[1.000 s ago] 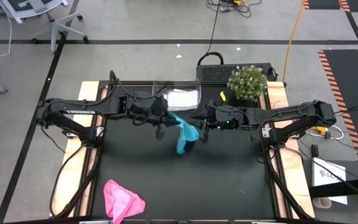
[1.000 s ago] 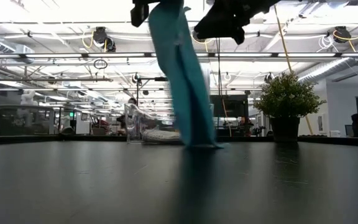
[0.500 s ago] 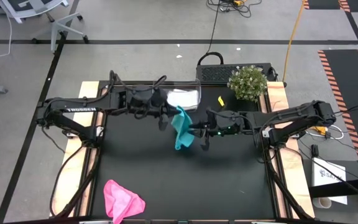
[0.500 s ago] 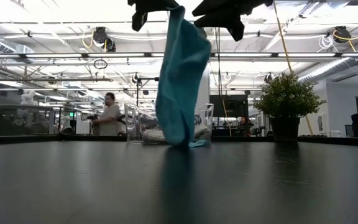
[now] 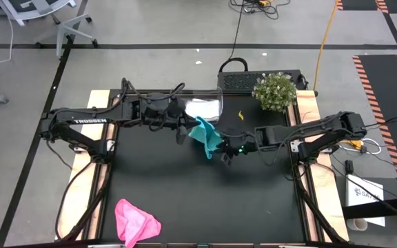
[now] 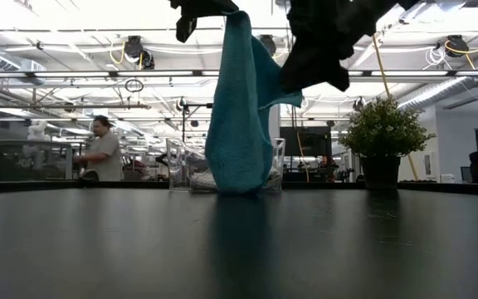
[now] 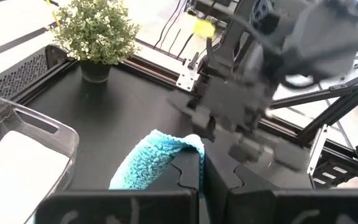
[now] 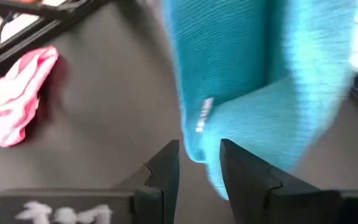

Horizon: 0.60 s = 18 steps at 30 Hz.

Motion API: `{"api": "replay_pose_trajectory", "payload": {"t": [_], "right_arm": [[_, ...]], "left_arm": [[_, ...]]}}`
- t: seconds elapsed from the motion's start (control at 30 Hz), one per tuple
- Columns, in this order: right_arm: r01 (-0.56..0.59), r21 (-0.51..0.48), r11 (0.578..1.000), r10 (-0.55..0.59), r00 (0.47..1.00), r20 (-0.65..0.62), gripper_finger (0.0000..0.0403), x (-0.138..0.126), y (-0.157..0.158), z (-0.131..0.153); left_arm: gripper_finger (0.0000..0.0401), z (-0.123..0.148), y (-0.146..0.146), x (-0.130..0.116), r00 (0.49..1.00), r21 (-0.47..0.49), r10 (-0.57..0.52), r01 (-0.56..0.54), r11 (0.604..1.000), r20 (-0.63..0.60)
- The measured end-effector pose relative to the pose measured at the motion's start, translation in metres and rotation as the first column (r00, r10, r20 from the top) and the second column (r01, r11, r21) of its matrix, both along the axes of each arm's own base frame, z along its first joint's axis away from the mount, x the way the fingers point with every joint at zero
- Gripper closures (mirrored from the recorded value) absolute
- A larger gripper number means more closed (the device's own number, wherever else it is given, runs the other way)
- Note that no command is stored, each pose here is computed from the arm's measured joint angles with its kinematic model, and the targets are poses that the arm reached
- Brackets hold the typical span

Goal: Fold microfiber towels
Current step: Fold the blue microfiber towel

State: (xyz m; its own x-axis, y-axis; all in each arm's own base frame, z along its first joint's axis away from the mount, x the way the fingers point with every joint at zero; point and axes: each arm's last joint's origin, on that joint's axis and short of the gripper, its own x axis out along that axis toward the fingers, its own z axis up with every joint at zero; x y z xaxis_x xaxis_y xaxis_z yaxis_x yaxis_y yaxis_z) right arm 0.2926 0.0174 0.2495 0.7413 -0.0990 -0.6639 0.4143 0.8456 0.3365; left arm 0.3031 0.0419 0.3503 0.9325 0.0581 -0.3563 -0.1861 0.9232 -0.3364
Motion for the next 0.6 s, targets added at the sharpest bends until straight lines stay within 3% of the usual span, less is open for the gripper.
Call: {"api": "replay_pose_trajectory", "payload": {"t": [0.3,0.6], "right_arm": [[0.033,0.03,0.999,-0.035,0.996,0.083,0.0296,-0.023,-0.003,0.03],[0.03,0.026,0.999,-0.029,0.999,-0.034,0.0295,-0.009,-0.002,0.004]], "left_arm": [[0.0397,-0.003,-0.001,-0.001,0.999,-0.012,-0.007,0.007,1.0,-0.038],[0.0393,-0.003,0.0,-0.001,0.999,-0.01,-0.007,0.007,1.0,-0.033]]}}
